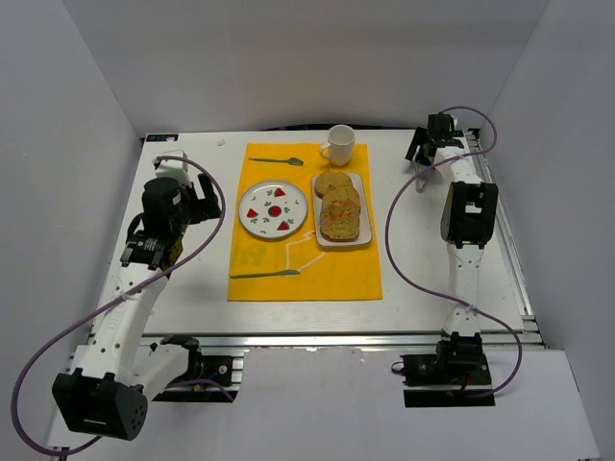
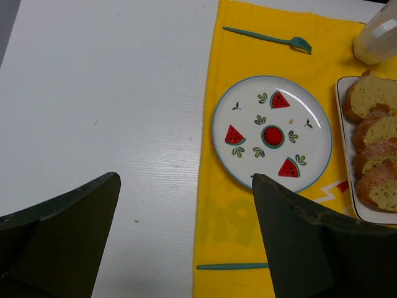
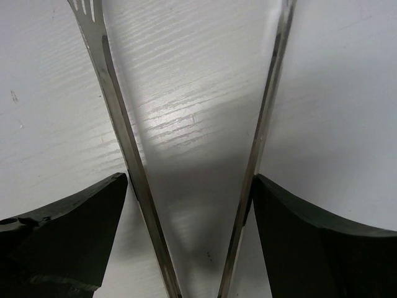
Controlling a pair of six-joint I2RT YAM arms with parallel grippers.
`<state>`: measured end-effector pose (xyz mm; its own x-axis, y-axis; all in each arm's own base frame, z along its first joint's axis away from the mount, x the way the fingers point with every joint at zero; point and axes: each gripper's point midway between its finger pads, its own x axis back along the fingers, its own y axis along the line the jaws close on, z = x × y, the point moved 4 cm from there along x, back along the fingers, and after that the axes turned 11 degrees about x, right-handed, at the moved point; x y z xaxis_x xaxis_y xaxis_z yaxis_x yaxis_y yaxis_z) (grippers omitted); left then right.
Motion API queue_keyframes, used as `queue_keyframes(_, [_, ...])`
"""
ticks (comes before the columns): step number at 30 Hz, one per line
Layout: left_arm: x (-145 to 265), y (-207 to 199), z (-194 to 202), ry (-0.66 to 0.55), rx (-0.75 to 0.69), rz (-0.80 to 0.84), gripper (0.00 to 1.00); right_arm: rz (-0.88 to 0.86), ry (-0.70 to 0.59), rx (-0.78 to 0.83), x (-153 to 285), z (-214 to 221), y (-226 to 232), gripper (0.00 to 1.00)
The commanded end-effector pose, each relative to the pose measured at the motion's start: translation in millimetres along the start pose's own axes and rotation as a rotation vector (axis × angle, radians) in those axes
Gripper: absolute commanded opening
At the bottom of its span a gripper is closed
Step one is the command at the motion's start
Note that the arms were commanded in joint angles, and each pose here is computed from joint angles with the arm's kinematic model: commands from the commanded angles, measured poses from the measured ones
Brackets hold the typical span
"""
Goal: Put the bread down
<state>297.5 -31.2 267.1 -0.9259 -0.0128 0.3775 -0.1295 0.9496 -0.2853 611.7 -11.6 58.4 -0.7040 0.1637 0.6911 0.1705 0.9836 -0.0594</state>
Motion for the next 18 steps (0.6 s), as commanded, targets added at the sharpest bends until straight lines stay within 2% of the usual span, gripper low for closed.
queue_keyframes(1, [10.3,3.1,-3.7,-0.022,-0.009,-0.013,0.98,-0.007,-0.006,-0.041,-2.9,-5.1,-4.0,0.86])
queue_keyframes(7, [17.6,5.6,-3.2,-0.024,-0.015,-0.018,0.98,-0.001,0.057,0.009,-1.1,14.8,-7.5,0.86])
queue_keyframes(9, [19.4,7.1,-1.5,-0.023,-0.015,-0.022,0.98,0.001,0.090,0.019,-1.0,27.3,-8.5,0.83])
queue_keyframes(12, [22.8,7.5,-2.6,-0.030,-0.017,-0.021,0.98,0.006,0.114,0.022,0.0,37.9,-9.8,0.73])
queue_keyframes(18, [27.9,9.0,-2.5,-0.025,-0.026,-0.025,0.98,-0.022,0.115,0.040,1.0,38.2,-6.2,0.72])
